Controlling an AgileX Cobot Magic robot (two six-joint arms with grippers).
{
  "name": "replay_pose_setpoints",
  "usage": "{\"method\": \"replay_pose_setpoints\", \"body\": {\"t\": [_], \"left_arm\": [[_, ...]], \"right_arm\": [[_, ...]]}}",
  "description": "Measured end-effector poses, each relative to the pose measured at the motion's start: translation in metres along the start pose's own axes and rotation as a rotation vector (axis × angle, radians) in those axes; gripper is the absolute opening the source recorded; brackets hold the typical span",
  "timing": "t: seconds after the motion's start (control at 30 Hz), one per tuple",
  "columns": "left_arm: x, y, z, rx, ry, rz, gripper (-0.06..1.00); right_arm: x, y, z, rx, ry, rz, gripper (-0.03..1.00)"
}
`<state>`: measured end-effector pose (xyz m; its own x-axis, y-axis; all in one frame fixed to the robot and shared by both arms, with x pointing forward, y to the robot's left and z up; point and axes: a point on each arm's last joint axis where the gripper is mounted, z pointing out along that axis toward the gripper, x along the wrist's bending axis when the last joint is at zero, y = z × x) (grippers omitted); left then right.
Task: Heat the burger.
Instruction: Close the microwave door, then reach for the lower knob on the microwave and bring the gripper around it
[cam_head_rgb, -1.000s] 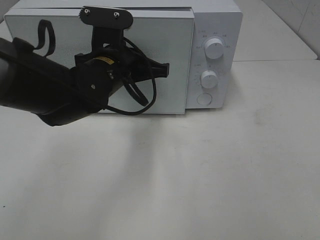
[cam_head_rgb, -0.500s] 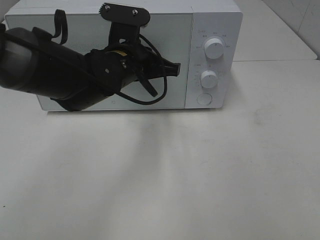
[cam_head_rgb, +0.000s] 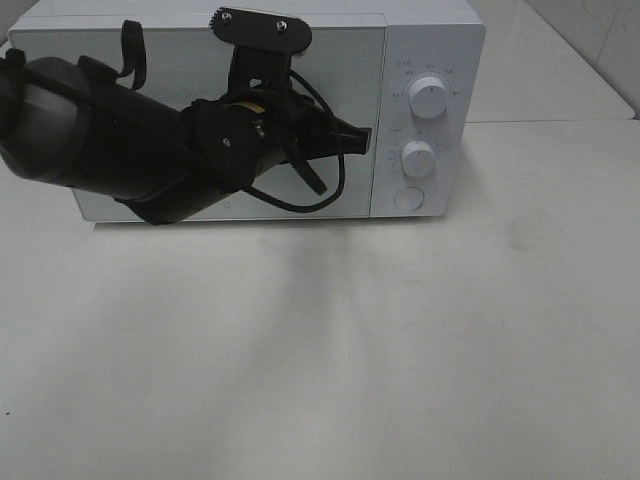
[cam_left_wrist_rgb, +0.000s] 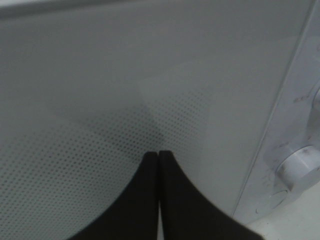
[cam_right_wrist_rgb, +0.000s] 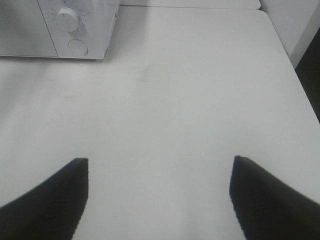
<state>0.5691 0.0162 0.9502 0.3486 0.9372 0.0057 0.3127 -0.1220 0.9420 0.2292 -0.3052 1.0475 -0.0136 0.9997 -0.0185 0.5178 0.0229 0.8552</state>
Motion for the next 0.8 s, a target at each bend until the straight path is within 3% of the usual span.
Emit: {"method": "replay_pose_setpoints", "body": {"t": [0.17,0.3,0.33,0.37,0.4,0.43,0.5,0.53,0.57,0.63,0.67,0.7,0.73,0.77,0.8], "left_arm": [[-0.018,-0.003,-0.006,0.028,-0.05,-0.007,0.0],[-0.036,-0.014,-0.014,0.172,-0.186,-0.002,0.0],[-0.036,-0.014,-0.014,0.172,-0.186,-0.002,0.0],[-0.04,-0.015,-0.018,0.229,-0.241,-0.004,0.0],[-0.04,-0.015,-0.018,0.229,-0.241,-0.004,0.0],[-0.042,-0.016,-0.023,0.298,-0.302,-0.006,0.0],[-0.043,-0.016,-0.026,0.33,-0.332,-0.009,0.0],[-0.041,-0.016,-0.029,0.389,-0.382,-0.01,0.05],[-0.041,-0.016,-0.029,0.389,-0.382,-0.01,0.05],[-0.036,-0.013,-0.035,0.466,-0.446,-0.013,0.28],[-0.036,-0.013,-0.035,0.466,-0.446,-0.013,0.28],[-0.03,-0.012,-0.038,0.52,-0.481,-0.022,0.52],[-0.028,-0.011,-0.04,0.539,-0.494,-0.026,0.67],[-0.028,-0.011,-0.04,0.539,-0.494,-0.026,0.67],[-0.021,-0.01,-0.043,0.591,-0.53,-0.029,0.87]], "right_arm": [[0.0,0.0,0.0,0.0,0.0,0.0,0.75],[0.0,0.0,0.0,0.0,0.0,0.0,0.75],[0.0,0.0,0.0,0.0,0.0,0.0,0.75],[0.0,0.0,0.0,0.0,0.0,0.0,0.75],[0.0,0.0,0.0,0.0,0.0,0.0,0.75],[0.0,0.0,0.0,0.0,0.0,0.0,0.75],[0.0,0.0,0.0,0.0,0.0,0.0,0.75],[0.0,0.0,0.0,0.0,0.0,0.0,0.75],[0.0,0.0,0.0,0.0,0.0,0.0,0.75],[0.0,0.0,0.0,0.0,0.0,0.0,0.75],[0.0,0.0,0.0,0.0,0.0,0.0,0.75],[0.0,0.0,0.0,0.0,0.0,0.0,0.75],[0.0,0.0,0.0,0.0,0.0,0.0,0.75],[0.0,0.0,0.0,0.0,0.0,0.0,0.75],[0.0,0.0,0.0,0.0,0.0,0.0,0.75]]}}
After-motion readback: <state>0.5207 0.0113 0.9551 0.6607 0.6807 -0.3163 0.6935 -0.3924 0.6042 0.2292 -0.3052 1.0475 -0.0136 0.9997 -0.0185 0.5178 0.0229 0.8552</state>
